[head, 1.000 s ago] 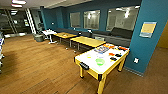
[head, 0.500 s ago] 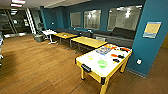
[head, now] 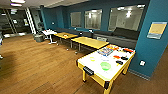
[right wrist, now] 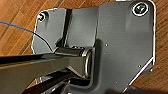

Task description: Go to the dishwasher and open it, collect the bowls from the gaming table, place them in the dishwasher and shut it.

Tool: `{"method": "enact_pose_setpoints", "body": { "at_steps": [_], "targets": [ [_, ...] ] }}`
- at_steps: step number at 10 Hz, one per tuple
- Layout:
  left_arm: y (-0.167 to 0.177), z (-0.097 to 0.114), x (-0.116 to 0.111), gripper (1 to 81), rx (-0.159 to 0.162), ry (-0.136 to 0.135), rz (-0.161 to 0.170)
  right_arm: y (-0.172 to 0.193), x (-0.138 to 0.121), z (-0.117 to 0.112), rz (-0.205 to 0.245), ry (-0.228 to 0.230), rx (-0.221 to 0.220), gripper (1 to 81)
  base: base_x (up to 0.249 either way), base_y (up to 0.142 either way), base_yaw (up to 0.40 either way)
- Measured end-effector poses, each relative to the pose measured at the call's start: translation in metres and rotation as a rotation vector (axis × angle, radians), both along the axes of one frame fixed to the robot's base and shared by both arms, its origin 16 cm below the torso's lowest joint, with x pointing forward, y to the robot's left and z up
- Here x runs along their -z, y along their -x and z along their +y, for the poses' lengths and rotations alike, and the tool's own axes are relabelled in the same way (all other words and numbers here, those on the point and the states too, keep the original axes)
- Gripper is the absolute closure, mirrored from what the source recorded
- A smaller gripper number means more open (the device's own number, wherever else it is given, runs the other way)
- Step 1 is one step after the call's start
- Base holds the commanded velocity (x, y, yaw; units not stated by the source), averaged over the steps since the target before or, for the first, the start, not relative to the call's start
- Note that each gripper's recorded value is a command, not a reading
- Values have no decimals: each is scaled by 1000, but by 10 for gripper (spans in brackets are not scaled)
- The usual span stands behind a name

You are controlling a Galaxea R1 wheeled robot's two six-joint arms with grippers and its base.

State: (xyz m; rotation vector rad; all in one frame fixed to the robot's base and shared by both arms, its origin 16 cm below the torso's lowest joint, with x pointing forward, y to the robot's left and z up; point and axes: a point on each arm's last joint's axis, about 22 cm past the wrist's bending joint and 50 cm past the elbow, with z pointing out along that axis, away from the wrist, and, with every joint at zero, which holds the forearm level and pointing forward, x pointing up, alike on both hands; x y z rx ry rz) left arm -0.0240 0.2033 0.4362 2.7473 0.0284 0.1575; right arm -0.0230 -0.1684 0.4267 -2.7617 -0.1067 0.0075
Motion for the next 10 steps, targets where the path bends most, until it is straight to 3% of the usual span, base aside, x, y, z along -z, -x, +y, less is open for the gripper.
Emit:
{"method": "enact_pose_setpoints", "body": {
  "at_steps": [8, 10],
  "targets": [
    [-3, -1, 0, 10, -21, 2, -6, -6, 2, -15, -6, 21, 9, 10, 142, 65, 0],
    [-4, -2, 0, 10, -22, 2, -6, -5, 2, -14, -6, 21, 8, 10, 143, 0, 0]
  ]
}}
